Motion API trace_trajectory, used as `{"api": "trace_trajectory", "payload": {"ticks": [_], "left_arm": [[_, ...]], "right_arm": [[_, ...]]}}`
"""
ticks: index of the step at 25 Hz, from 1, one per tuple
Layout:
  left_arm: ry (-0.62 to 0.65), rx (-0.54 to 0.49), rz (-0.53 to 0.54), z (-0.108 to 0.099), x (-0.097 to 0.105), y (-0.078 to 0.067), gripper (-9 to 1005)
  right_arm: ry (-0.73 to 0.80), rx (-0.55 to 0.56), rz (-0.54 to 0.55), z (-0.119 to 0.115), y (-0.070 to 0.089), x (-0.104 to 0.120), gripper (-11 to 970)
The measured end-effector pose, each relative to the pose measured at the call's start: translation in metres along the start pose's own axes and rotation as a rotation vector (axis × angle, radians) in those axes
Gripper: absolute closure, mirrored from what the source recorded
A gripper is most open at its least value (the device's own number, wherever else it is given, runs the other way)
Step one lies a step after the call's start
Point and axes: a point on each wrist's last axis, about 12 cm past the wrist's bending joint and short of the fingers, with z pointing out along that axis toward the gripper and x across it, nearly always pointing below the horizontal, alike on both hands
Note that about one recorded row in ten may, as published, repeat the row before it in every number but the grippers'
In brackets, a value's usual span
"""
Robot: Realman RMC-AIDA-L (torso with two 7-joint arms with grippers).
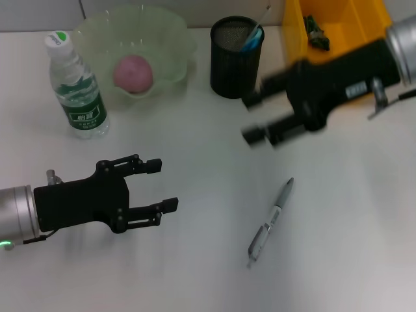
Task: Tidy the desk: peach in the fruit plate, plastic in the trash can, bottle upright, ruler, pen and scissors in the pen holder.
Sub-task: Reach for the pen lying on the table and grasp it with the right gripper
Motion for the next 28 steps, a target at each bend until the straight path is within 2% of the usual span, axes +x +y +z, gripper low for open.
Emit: {"api": "trace_trajectory", "payload": {"ticks": [5, 10, 20, 28], "left_arm": [[0.006, -0.006, -0.038, -0.003, 0.001, 0.001, 219], [0.006, -0.008, -0.048, -0.004, 0.001, 0.000, 219], [0.000, -0.020, -0.051, -0.005, 0.002, 0.001, 219], [-0.006, -0.031, -0.055, -0.005, 0.001, 0.001, 220]], "right_arm": [[0.242, -0.067, -0.043, 0.019, 0.004, -0.003, 256], [0.454, -0.125, -0.141, 0.044, 0.010, -0.006, 258], [0.606, -0.134, -0.307, 0.070, 0.013, -0.005, 261], [0.685, -0.138, -0.382, 0.087, 0.015, 0.001, 264]]}}
